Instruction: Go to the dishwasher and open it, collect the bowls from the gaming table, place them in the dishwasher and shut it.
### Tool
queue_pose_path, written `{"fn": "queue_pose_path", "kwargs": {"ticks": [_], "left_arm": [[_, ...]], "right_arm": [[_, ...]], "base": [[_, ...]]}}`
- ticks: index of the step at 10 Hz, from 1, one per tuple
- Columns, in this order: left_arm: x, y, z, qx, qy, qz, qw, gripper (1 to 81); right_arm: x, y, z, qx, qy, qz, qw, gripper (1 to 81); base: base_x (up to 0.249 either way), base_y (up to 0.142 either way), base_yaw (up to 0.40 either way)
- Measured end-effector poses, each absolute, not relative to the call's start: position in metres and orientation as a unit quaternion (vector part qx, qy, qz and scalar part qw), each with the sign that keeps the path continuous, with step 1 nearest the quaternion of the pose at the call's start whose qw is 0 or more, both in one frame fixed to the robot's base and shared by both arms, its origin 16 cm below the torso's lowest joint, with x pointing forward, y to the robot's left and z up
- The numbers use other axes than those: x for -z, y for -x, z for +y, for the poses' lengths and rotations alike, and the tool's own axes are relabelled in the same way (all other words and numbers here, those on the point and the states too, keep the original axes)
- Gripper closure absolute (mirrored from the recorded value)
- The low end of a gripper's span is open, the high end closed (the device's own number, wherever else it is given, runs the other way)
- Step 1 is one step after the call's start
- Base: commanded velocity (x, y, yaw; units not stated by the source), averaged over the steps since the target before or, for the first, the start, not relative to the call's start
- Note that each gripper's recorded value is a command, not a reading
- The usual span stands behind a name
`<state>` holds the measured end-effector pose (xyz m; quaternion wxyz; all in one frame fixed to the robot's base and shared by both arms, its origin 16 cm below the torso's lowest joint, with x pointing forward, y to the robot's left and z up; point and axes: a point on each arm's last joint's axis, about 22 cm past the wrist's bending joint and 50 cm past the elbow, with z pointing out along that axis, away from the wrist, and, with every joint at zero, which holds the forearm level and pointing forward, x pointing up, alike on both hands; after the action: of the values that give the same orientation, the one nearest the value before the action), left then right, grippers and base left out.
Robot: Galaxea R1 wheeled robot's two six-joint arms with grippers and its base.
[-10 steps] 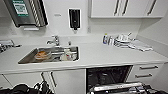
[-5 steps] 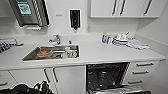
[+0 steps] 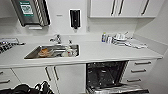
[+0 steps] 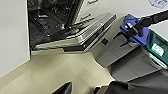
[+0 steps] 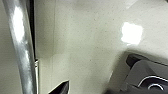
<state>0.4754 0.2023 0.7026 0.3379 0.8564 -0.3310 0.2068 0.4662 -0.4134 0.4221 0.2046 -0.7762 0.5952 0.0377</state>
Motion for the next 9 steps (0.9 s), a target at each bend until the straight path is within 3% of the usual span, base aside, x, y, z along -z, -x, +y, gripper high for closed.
{"fn": "queue_pose_path", "kwargs": {"ticks": [3, 5, 7, 9], "left_arm": [[-0.677, -0.470, 0.217, -0.184, -0.873, -0.308, 0.331, 1.0], [-0.638, -0.466, 0.244, -0.153, -0.898, -0.267, 0.314, 1.0], [-0.585, -0.459, 0.295, -0.115, -0.931, -0.210, 0.275, 1.0], [-0.542, -0.413, 0.306, -0.073, -0.941, -0.172, 0.281, 1.0]], "right_arm": [[-0.435, -0.459, -0.405, -0.031, 0.807, 0.546, 0.222, 1.0], [-0.438, -0.447, -0.396, -0.013, 0.872, 0.432, 0.231, 1.0], [-0.435, -0.419, -0.375, -0.005, 0.922, 0.300, 0.244, 1.0], [-0.433, -0.382, -0.353, -0.007, 0.948, 0.184, 0.260, 1.0]], "base": [[0.000, 0.000, 0.000], [0.000, 0.000, 0.000], [0.000, 0.000, 0.000], [0.000, 0.000, 0.000]]}}
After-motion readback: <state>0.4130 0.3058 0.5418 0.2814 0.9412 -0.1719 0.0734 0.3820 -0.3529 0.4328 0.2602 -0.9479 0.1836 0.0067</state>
